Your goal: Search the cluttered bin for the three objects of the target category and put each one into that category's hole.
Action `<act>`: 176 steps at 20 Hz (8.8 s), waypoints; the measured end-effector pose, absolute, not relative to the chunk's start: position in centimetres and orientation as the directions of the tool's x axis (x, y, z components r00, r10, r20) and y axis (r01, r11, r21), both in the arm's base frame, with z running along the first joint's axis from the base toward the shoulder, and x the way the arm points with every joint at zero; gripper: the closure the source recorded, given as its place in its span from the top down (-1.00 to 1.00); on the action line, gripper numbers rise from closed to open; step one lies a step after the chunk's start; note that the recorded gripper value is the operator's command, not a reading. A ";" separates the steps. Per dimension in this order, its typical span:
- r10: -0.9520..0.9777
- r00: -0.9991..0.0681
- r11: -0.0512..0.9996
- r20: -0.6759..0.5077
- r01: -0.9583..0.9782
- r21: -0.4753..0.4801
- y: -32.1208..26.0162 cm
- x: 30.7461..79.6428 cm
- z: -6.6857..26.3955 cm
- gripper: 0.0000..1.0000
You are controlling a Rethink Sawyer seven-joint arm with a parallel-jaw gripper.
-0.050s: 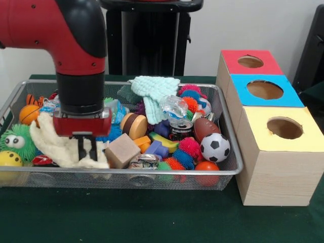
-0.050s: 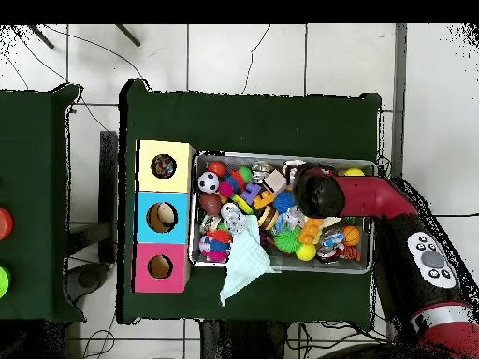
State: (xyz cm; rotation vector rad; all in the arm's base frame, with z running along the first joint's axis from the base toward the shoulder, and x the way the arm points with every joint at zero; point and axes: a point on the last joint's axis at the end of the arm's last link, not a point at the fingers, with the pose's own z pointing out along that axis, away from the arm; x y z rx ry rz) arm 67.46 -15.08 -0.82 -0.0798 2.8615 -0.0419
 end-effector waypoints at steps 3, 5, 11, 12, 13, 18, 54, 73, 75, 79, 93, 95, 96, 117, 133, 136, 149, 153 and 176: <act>-0.099 -0.948 0.995 -0.302 -0.087 -0.051 -12.8 66.4 0.6 -1.00; -0.114 -0.945 0.993 -0.306 -0.101 -0.057 -11.7 66.0 1.3 -1.00; -0.143 -0.943 0.990 -0.301 -0.133 -0.056 -6.8 64.0 3.7 -1.00; -0.144 -0.943 0.990 -0.300 -0.133 -0.055 -6.5 63.8 3.9 -1.00; -0.144 -0.943 0.990 -0.299 -0.134 -0.054 -6.1 63.6 4.0 -1.00; -0.128 -0.948 0.992 -0.291 -0.119 -0.048 -4.1 61.7 4.9 -1.00; 0.321 -0.923 0.943 -0.212 0.333 -0.023 -5.3 50.0 9.4 -1.00; 0.367 -0.911 0.927 -0.189 0.375 -0.007 -7.3 49.4 8.4 1.00; 0.384 -0.902 0.921 -0.195 0.390 0.008 -8.1 49.8 8.5 1.00; 0.414 -0.888 0.909 -0.199 0.415 0.038 -9.8 50.2 8.5 1.00; 0.494 -0.858 0.869 -0.143 0.480 0.122 -16.1 50.0 6.9 1.00; 0.481 -0.866 0.875 -0.134 0.467 0.128 -16.0 50.1 6.7 1.00; 0.474 -0.871 0.879 -0.132 0.459 0.128 -15.9 50.2 6.5 1.00; 0.396 -0.911 0.917 -0.115 0.385 0.107 -17.5 56.8 6.3 1.00; 0.116 -0.979 0.993 -0.169 0.117 0.006 -20.9 64.2 8.9 1.00; 0.051 -0.981 0.999 -0.186 0.051 0.003 -21.3 64.9 7.8 1.00; -0.024 -0.983 0.999 -0.181 -0.030 0.029 -20.2 64.5 4.6 1.00; -0.029 -0.982 0.998 -0.189 -0.038 0.040 -20.0 64.6 4.4 1.00; -0.109 -0.973 0.984 -0.201 -0.134 0.116 -20.1 65.9 7.8 1.00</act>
